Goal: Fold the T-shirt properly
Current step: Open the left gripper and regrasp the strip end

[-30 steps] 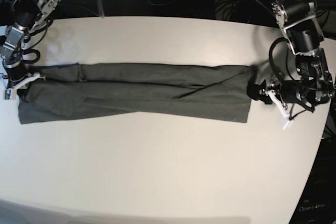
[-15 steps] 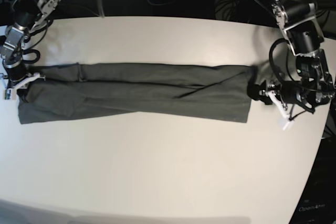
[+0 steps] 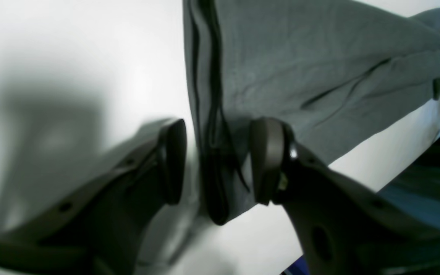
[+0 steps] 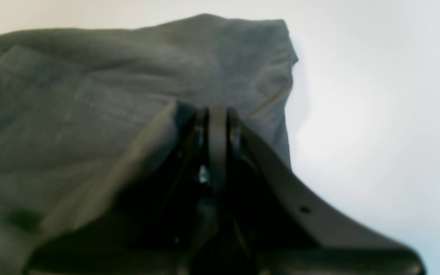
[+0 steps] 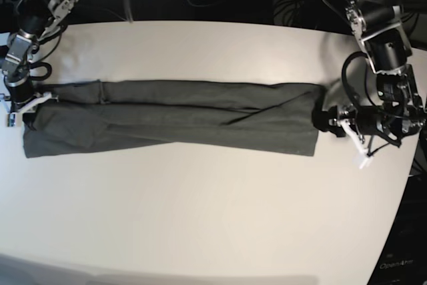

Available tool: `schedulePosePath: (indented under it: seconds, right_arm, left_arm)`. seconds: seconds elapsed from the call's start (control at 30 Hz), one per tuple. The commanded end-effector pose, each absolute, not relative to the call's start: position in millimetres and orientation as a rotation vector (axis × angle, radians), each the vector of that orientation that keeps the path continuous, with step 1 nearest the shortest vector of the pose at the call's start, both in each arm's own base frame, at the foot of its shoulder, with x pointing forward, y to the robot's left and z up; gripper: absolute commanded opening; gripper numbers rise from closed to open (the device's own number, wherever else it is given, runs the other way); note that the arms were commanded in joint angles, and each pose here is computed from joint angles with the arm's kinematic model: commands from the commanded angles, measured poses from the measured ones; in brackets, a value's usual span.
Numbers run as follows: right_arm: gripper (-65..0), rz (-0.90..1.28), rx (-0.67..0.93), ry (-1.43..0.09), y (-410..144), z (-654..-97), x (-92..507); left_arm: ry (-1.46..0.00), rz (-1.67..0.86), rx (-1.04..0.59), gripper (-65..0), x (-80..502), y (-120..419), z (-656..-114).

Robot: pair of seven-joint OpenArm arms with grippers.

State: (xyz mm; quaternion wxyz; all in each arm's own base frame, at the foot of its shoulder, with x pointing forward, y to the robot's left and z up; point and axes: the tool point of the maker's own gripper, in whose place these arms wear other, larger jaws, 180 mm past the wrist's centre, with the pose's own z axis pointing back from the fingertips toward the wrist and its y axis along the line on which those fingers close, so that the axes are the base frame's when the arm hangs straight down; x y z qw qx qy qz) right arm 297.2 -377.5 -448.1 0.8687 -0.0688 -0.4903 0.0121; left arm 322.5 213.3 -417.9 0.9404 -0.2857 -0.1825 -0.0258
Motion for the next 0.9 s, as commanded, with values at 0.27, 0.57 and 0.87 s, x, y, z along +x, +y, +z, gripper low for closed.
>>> schedulePosePath:
  seconds: [0.27, 0.57, 0.87]
  right_arm:
    - [-64.7, 0.102, -0.119, -0.755, -361, -496, 263]
    - [-64.7, 0.103, -0.118, -0.755, -361, -496, 264]
    - [-64.7, 0.102, -0.119, -0.755, -361, -496, 263]
  left_arm:
    - [-0.329, -0.001, -0.634, -38.1, 319, 214, -428]
    - [-0.327, -0.007, -0.634, -38.1, 322, 213, -427]
    - [-0.326, -0.010, -0.643, -38.1, 324, 208, -427]
